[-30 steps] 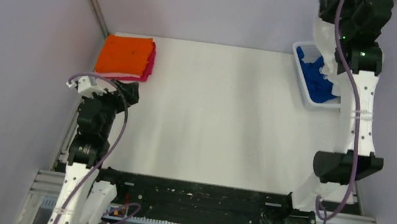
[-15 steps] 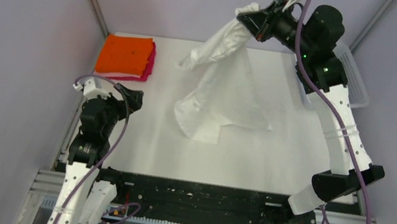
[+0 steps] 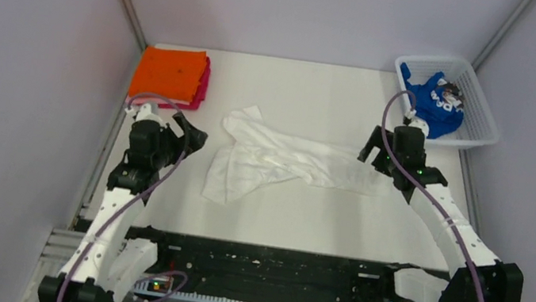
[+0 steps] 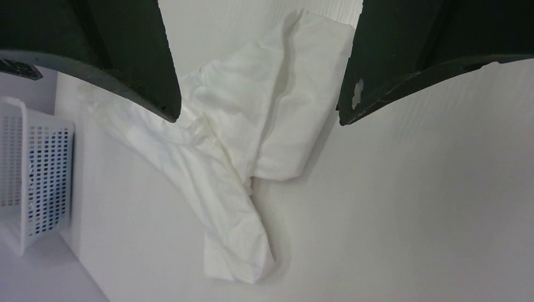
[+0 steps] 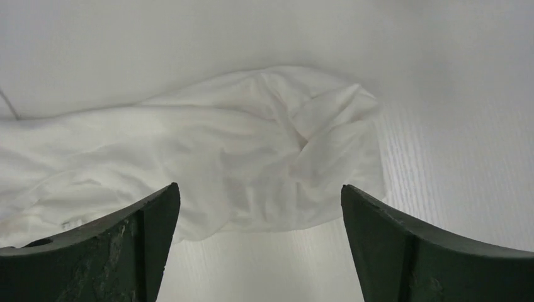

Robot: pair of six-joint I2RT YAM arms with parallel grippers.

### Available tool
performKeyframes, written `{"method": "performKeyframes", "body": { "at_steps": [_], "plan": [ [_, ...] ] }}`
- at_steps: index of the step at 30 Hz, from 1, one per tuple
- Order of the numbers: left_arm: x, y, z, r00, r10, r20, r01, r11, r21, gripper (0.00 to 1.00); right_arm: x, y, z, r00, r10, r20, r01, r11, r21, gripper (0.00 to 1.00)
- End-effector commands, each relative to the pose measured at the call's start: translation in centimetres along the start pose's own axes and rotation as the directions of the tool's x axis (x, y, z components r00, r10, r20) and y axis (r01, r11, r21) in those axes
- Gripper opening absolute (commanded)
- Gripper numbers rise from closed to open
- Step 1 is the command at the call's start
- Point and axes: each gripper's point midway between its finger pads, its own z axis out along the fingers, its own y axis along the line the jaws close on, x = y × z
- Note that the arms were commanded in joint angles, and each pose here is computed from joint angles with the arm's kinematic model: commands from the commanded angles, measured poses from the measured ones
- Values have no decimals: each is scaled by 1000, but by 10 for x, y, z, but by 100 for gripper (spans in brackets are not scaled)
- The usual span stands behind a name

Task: Fold and stack the t-shirts
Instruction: Move the tshirt to the center of the board, then flatten out the tshirt

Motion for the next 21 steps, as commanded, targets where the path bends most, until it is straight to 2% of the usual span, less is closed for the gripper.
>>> {"method": "performKeyframes", "body": {
  "at_steps": [1,4,6,12,16,19,20,21],
  "plan": [
    [13,-12,31,995,1,-99,5,998,68,99,-30,-29,-12,987,62,146,-89,978,188,97],
    [12,-18,60,988,8,-155,3,998,69,99,-22,-26,-13,987,91,135,-112,981,157,98],
    [20,-17,88,971,6,-239,6,999,47,98,-9,-28,-8,988,111,107,-127,980,156,98],
    [47,-19,162,887,-28,-461,50,998,34,79,32,-36,14,983,177,41,-182,969,167,98],
    [53,-8,199,871,-45,-490,44,999,-12,74,43,-33,32,985,173,14,-173,973,151,98],
    [55,-15,215,864,-36,-502,47,999,9,71,47,-28,49,985,174,11,-174,975,135,97],
    [56,-17,219,862,-31,-506,43,999,12,69,45,-25,55,984,174,25,-176,976,124,96],
    [57,-19,223,862,-21,-507,35,999,18,62,46,-23,60,986,166,28,-168,978,121,96]
  ]
}}
